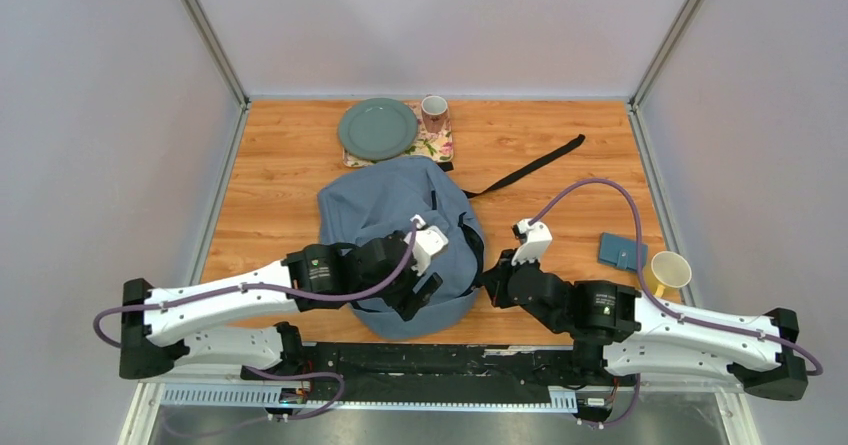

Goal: Pack the student bag
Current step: Zip the student bag at the center of the board.

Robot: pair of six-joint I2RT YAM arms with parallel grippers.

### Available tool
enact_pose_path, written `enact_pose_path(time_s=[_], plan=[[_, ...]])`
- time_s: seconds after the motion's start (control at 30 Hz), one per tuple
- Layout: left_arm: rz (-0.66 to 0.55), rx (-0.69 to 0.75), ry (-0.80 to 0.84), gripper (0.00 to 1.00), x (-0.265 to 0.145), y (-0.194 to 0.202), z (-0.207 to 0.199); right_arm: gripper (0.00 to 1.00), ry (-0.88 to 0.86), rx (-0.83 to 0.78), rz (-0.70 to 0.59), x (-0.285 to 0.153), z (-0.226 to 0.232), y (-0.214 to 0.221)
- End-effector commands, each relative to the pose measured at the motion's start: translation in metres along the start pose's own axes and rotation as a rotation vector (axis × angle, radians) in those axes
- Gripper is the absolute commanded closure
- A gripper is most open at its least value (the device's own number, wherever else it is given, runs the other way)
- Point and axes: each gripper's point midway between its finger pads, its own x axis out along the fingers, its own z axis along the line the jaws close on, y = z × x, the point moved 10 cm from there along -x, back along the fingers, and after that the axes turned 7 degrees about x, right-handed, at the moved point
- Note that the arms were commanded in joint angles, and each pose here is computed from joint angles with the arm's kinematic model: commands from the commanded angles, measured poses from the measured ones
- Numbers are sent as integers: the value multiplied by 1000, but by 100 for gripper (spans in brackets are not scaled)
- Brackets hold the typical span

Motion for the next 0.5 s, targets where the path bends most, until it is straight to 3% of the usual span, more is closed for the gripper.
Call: enact_pose_path(time_s=[0.0, 0.13, 0.47], plan=[[-150, 108, 50, 18, 15, -21, -12, 100, -17, 46, -55, -4, 0, -8], [-216, 129, 151, 18, 27, -25, -26, 100, -25, 66, -58, -7, 0, -9], [-159, 140, 294, 18, 65, -5, -47, 100, -42, 79, -53, -8, 0, -8]])
